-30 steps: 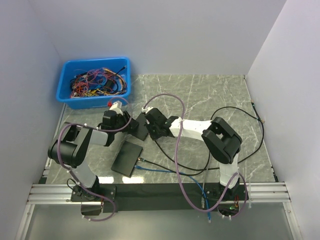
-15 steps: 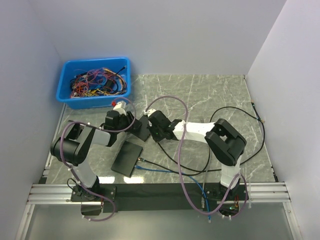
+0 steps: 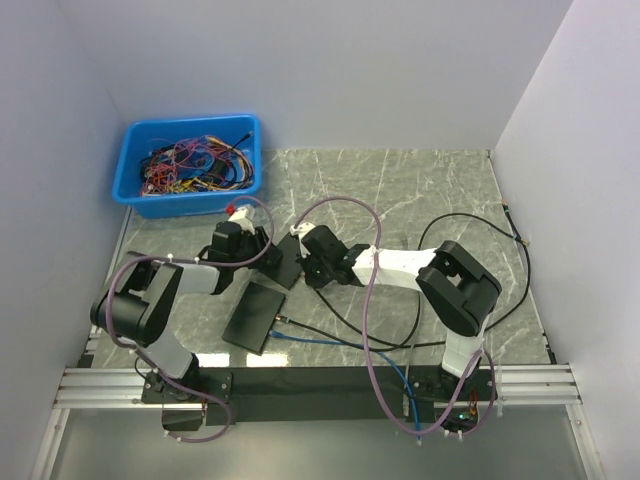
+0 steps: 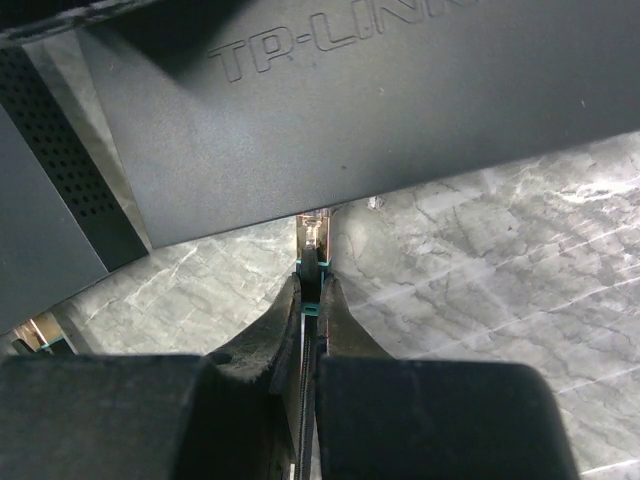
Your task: Insert the plug into the switch port
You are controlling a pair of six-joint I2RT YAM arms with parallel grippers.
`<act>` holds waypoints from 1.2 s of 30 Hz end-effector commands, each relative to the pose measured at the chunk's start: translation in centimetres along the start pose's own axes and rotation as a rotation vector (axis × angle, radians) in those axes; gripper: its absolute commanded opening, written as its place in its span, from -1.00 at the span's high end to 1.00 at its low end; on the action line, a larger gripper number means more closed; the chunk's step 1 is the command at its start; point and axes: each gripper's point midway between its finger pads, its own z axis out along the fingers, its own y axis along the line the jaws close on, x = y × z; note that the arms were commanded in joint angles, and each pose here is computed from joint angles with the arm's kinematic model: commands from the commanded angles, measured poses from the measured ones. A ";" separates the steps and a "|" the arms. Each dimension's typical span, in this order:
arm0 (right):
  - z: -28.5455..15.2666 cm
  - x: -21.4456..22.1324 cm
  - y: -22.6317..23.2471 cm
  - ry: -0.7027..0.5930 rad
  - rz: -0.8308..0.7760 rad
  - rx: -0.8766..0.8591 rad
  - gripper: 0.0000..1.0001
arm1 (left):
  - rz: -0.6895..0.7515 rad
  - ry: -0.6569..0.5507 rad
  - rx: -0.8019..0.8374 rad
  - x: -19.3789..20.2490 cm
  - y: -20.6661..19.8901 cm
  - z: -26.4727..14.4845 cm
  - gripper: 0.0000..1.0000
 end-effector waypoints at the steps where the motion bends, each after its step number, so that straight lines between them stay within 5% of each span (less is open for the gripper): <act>1: -1.2 -5.0 1.1 -0.171 -0.009 -0.031 1.00 | 0.020 -0.031 0.039 -2.3 -2.9 -1.2 0.07; 11: -1.1 -4.7 1.2 -0.146 -0.003 -0.030 1.00 | 0.096 -0.117 -0.125 -7.4 -2.0 -3.3 -0.04; 16: -0.8 -4.5 0.1 -0.145 0.005 0.029 1.00 | 0.107 -0.361 -0.104 -11.5 -3.6 -7.5 -0.18; 17: -0.9 -4.4 -0.1 -0.148 0.007 0.041 1.00 | 0.110 -0.387 -0.124 -11.8 -3.2 -8.0 -0.25; 20: -1.3 -4.5 -1.2 -0.166 0.023 0.094 1.00 | 0.024 -0.479 -0.187 -14.0 -2.2 -9.6 -0.95; 21: -1.6 -4.6 -1.6 -0.175 0.034 0.110 1.00 | -0.064 -0.504 -0.212 -15.0 -1.0 -10.2 -0.99; 31: -2.9 -4.1 -7.0 -0.201 0.166 0.285 1.00 | -0.007 -0.356 -0.196 -13.5 0.8 -6.6 -0.99; 36: -2.0 -3.4 -7.0 -0.146 0.189 0.240 1.00 | 0.016 -0.223 -0.164 -10.7 1.6 -3.7 -0.91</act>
